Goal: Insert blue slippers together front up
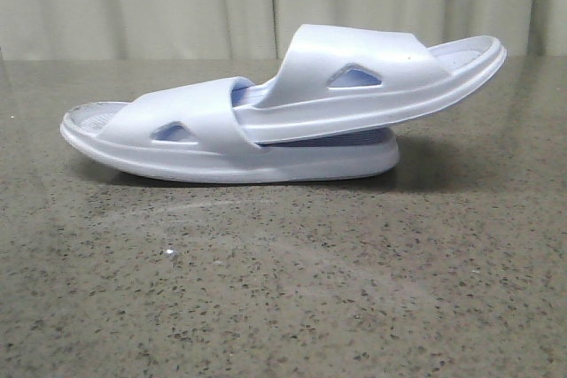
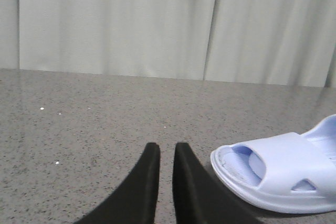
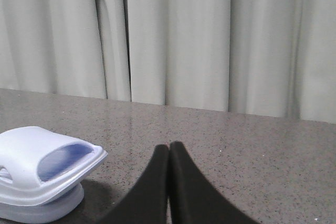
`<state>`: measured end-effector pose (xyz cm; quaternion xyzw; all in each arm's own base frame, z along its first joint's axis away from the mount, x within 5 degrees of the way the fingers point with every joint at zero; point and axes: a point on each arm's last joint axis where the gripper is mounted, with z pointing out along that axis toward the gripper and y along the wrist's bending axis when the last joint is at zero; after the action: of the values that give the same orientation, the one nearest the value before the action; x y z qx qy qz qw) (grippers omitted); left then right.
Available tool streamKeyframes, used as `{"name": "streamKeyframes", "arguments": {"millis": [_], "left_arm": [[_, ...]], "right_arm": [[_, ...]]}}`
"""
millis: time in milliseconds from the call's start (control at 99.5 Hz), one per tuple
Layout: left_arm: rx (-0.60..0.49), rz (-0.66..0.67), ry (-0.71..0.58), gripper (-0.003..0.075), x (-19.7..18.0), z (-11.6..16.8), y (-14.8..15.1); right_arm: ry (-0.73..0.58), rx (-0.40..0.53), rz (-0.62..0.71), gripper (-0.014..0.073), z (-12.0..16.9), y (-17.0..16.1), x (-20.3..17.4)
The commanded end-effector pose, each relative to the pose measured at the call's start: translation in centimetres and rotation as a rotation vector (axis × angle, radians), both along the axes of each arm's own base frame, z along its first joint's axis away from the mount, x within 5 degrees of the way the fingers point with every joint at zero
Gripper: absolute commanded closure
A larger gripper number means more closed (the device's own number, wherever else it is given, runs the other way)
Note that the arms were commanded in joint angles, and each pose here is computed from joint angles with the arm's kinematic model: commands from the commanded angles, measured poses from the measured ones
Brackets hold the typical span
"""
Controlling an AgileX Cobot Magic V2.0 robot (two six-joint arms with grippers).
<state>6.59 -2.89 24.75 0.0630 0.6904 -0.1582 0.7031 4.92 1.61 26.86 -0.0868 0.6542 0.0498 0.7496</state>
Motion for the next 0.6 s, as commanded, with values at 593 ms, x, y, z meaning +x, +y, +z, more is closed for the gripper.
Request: {"name": "streamKeyframes", "arguments": {"millis": [593], "left_arm": [[-0.025, -0.089, -0.019, 0.0704, -0.27, 0.92, -0.75]], "right_arm": [[-0.036, 0.009, -0.025, 0.0702, 0.99, -0.24, -0.1]]}}
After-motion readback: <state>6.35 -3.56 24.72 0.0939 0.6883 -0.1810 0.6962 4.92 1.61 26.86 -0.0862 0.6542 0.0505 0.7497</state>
